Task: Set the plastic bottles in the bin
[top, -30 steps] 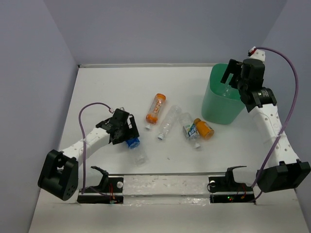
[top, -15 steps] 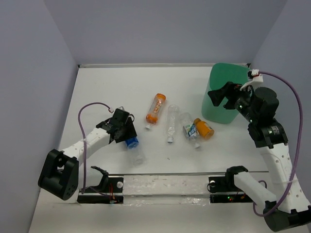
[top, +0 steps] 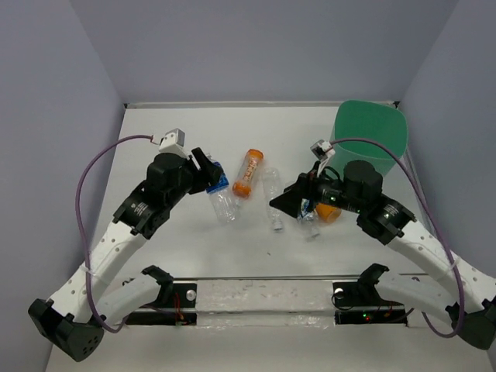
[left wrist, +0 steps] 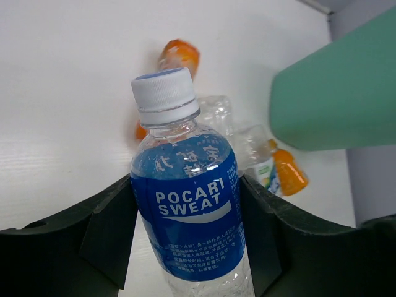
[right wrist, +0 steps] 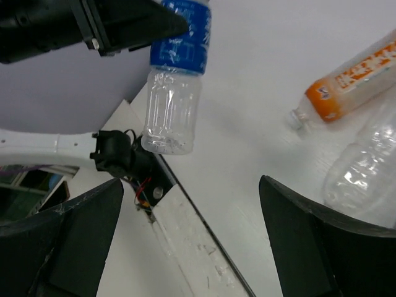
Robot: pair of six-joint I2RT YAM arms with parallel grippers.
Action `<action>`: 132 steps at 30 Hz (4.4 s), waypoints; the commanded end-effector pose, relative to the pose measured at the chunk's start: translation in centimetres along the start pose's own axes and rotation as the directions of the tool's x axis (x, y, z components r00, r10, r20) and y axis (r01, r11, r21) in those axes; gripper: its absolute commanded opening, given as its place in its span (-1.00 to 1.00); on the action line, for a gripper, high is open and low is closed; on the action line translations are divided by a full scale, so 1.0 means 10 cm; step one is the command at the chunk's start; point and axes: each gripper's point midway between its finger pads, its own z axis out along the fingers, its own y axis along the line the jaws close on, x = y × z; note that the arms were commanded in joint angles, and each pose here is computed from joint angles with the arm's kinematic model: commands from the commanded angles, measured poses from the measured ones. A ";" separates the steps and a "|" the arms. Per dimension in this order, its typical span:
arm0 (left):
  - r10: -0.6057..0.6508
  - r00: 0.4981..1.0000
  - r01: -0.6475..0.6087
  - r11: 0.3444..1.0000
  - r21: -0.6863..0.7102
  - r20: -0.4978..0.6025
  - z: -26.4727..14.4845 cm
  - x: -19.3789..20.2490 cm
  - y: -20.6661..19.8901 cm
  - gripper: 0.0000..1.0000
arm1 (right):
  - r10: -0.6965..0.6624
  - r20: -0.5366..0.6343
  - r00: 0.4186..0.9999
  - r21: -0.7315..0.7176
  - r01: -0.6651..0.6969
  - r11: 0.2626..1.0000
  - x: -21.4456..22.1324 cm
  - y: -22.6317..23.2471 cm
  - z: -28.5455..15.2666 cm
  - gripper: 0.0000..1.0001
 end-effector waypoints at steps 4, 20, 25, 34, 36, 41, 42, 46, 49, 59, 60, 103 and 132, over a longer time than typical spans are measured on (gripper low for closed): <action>-0.024 0.995 -0.008 0.951 0.308 0.097 -0.14 -0.32 -0.89 0.01 | -0.091 -0.008 0.996 -0.129 0.089 0.988 0.00 0.45 0.47 0.97; -0.075 0.991 -0.001 0.819 0.574 0.109 -0.35 -0.26 -1.65 0.04 | -0.051 0.017 0.999 -0.075 0.052 0.996 -0.01 0.29 0.82 0.80; -0.038 0.992 -0.031 0.850 0.526 0.120 -0.28 -0.24 -1.56 0.74 | -0.048 0.082 0.995 -0.011 0.049 0.999 -0.18 0.24 0.76 -0.38; 0.026 0.990 -0.068 0.948 0.311 0.136 -0.11 -0.03 -0.94 0.98 | -0.129 0.279 0.952 0.318 0.035 0.947 -1.10 -0.39 0.17 -0.57; 0.034 0.996 -0.059 0.950 0.308 0.085 -0.03 0.14 -0.89 0.98 | -0.175 0.320 0.931 0.409 0.030 0.912 -1.35 -0.58 -0.05 -0.57; 0.077 0.996 -0.061 0.944 0.326 -0.035 0.26 0.65 -0.87 0.98 | -0.302 0.355 0.885 0.723 -0.055 0.688 -1.88 -1.36 -0.76 -0.58; 0.090 0.995 -0.073 0.947 0.313 -0.041 0.31 0.71 -0.86 0.98 | -0.317 0.354 0.880 0.759 -0.072 0.648 -1.93 -1.47 -0.86 -0.58; 0.166 0.984 -0.141 0.948 0.285 -0.065 0.51 0.95 -0.92 0.98 | -0.342 0.356 0.870 0.842 -0.141 0.520 -2.08 -1.89 -1.21 -0.57; 0.213 0.972 -0.182 0.950 0.253 -0.101 0.70 1.16 -0.92 0.98 | -0.346 0.341 0.874 0.880 -0.166 0.446 -2.12 -2.15 -1.36 -0.58; 0.243 0.956 -0.207 0.956 0.208 -0.166 1.10 1.48 -0.95 0.98 | -0.304 0.329 0.894 0.903 -0.204 0.378 -1.94 -2.50 -1.42 0.30; 0.245 0.955 -0.210 0.957 0.202 -0.169 1.13 1.50 -0.94 0.98 | -0.303 0.336 0.892 0.901 -0.210 0.381 -1.93 -2.49 -1.43 0.52; 0.226 0.974 -0.222 0.915 0.335 0.027 0.41 1.16 -1.30 0.02 | 0.125 0.201 0.971 0.161 -0.159 0.974 -0.47 -0.62 -0.16 0.99; 0.218 0.975 -0.179 0.697 0.694 0.032 -0.30 1.11 -1.90 0.80 | 0.092 0.279 0.956 0.121 -0.131 0.984 -0.87 -0.64 0.09 -0.70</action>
